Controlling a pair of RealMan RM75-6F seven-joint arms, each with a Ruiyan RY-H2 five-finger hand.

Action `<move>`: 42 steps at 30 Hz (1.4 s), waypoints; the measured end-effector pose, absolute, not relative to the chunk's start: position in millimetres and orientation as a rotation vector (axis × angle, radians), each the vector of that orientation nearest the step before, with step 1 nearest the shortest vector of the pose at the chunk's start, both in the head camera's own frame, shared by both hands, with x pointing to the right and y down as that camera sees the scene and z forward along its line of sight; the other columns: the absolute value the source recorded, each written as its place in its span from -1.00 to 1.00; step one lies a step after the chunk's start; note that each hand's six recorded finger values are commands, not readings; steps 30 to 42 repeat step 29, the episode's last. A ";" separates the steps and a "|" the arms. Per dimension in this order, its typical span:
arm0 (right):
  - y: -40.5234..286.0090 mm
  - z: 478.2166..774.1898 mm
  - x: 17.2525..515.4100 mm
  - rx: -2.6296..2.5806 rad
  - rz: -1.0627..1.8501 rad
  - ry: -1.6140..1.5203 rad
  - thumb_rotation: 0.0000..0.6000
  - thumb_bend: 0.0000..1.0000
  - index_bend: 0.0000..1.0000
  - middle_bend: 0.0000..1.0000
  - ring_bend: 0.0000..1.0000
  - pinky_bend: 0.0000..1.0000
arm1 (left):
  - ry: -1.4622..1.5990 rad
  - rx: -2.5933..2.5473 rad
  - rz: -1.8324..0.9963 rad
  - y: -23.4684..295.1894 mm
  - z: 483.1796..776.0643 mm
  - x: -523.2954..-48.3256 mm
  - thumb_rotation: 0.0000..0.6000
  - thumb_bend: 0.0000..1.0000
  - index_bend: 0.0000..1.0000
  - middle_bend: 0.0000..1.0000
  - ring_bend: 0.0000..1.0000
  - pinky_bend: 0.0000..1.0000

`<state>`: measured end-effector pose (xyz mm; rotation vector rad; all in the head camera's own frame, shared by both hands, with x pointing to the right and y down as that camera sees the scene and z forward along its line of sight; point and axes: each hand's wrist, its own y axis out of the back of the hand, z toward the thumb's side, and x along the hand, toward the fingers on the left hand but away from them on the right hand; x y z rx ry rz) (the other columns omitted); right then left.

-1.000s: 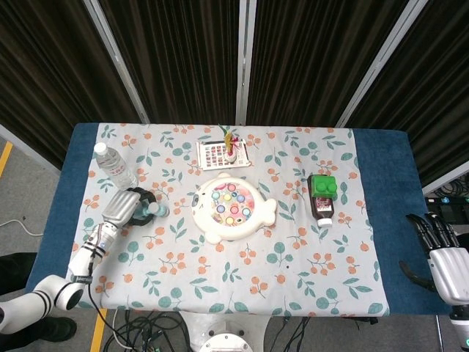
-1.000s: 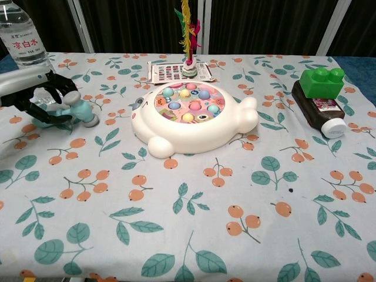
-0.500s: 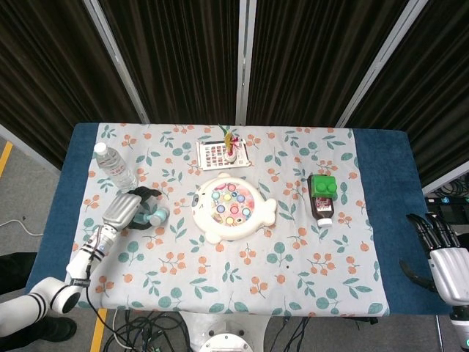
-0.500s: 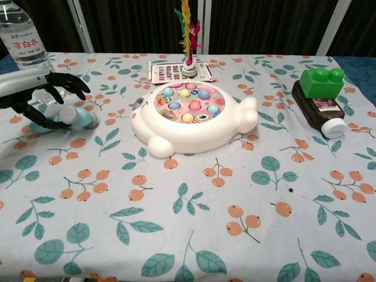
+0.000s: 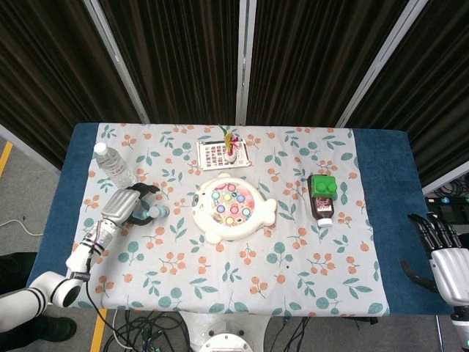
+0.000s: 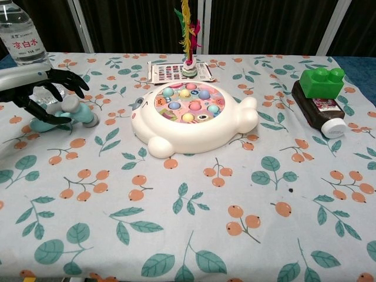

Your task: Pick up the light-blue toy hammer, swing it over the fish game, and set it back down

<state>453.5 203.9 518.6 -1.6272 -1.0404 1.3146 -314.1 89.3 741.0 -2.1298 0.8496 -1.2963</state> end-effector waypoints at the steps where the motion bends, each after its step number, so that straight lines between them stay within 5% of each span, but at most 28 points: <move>1: 203.9 518.7 453.4 -1.628 1.315 -1.040 1.00 -0.62 -1.00 -0.77 -1.00 -1.00 | 0.853 -2.131 -1.298 89.2 741.0 -315.0 1.00 -0.52 -0.53 -0.47 -0.70 -0.42; 12: 203.2 516.5 454.0 -1.619 1.315 -1.041 1.00 -0.62 -1.00 -0.77 -1.00 -1.00 | 0.896 -2.106 -1.223 90.2 720.5 -320.5 1.00 -0.52 -0.65 -0.50 -0.70 -0.51; 21: 198.0 521.4 461.7 -1.637 1.335 -1.042 1.00 -0.62 -1.00 -0.78 -1.00 -1.00 | 1.079 -1.817 -1.193 94.8 649.0 -388.4 1.00 -0.61 -0.62 -0.58 -0.85 -0.76; 29: 189.7 532.0 456.6 -1.675 1.303 -1.044 1.00 -0.62 -1.00 -0.79 -1.00 -1.00 | 1.081 -1.502 -1.538 162.1 600.2 -469.0 1.00 -0.61 -0.62 -0.62 -0.88 -0.82; 42: 189.7 532.0 456.6 -1.675 1.303 -1.044 1.00 -0.62 -1.00 -0.79 -1.00 -1.00 | 1.081 -1.502 -1.538 162.1 600.2 -469.0 1.00 -0.61 -0.62 -0.62 -0.88 -0.82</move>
